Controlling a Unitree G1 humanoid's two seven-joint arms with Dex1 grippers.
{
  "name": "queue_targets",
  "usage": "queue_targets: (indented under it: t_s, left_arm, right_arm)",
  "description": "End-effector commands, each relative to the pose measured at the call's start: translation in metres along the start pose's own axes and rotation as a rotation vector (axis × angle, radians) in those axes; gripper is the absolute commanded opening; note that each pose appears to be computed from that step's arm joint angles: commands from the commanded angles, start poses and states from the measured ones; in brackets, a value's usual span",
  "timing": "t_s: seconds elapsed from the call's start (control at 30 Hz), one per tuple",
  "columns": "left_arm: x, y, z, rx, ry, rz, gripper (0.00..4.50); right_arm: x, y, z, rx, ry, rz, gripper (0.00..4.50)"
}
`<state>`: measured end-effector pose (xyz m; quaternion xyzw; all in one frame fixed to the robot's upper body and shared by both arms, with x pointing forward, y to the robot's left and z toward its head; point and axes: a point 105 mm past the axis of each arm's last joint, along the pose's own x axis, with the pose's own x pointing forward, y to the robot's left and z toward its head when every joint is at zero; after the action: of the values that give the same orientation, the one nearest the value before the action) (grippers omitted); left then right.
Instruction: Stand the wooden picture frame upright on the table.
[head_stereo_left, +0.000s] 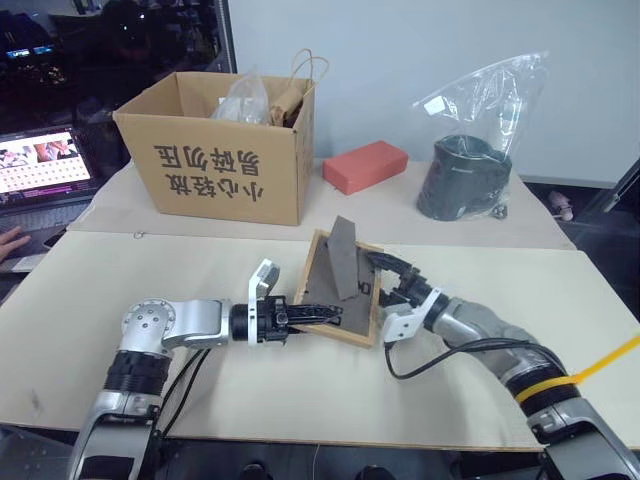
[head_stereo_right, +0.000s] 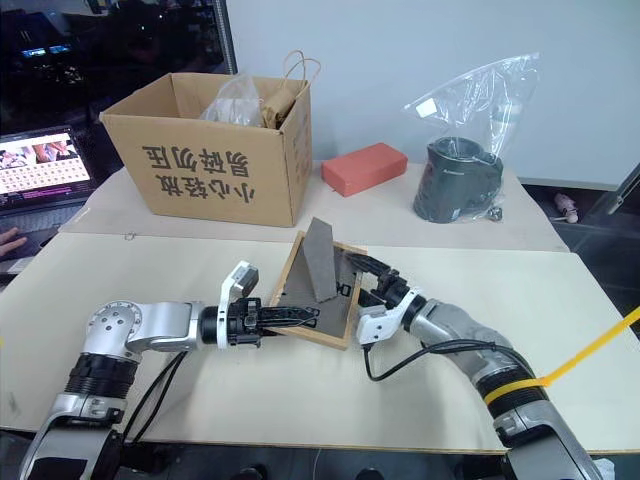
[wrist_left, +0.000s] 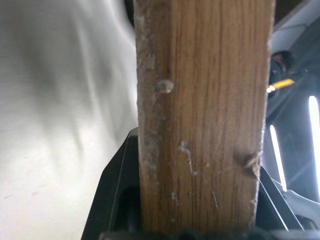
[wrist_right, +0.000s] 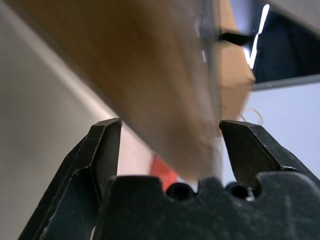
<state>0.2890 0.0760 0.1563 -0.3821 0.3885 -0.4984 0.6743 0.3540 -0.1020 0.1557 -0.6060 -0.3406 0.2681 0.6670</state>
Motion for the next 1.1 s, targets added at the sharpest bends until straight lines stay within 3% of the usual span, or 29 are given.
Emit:
queue_targets:
  t_s: [0.03,0.1,0.33,0.63,0.67,0.77,0.83,0.93,1.1]
  left_arm:
    - [-0.001,-0.022,0.007,0.054,-0.019,-0.071,1.16]
    - [-0.001,-0.021,0.006,0.053,-0.02,-0.067,1.16]
    - [0.001,-0.018,0.001,0.042,-0.009,-0.058,1.16]
    - [0.002,-0.01,-0.007,0.047,0.031,-0.015,1.16]
    - [0.001,-0.008,-0.008,0.059,0.035,0.001,1.96]
    - [-0.003,-0.004,-0.011,0.09,0.051,0.029,2.71]
    - [-0.011,0.005,-0.013,0.145,0.083,0.123,3.51]
    - [-0.03,0.002,0.006,0.244,0.04,0.199,4.5]
    - [-0.074,0.006,0.042,0.515,-0.078,0.409,4.5]
  right_arm:
    - [-0.001,-0.011,-0.002,-0.021,-0.004,-0.047,3.69]
    - [0.0,-0.019,0.0,-0.021,-0.017,-0.081,3.69]
    - [0.002,-0.035,0.013,0.002,-0.07,-0.159,1.65]
    - [0.001,-0.037,0.023,0.018,-0.083,-0.2,1.49]
    - [0.001,-0.037,0.023,0.02,-0.081,-0.203,1.49]
    - [-0.001,-0.038,0.02,0.025,-0.069,-0.204,1.33]
    - [-0.002,-0.038,0.017,0.02,-0.058,-0.2,1.25]
    - [-0.006,-0.039,0.008,0.005,-0.031,-0.189,1.25]
    - [-0.012,-0.049,-0.014,0.027,0.031,-0.192,1.24]
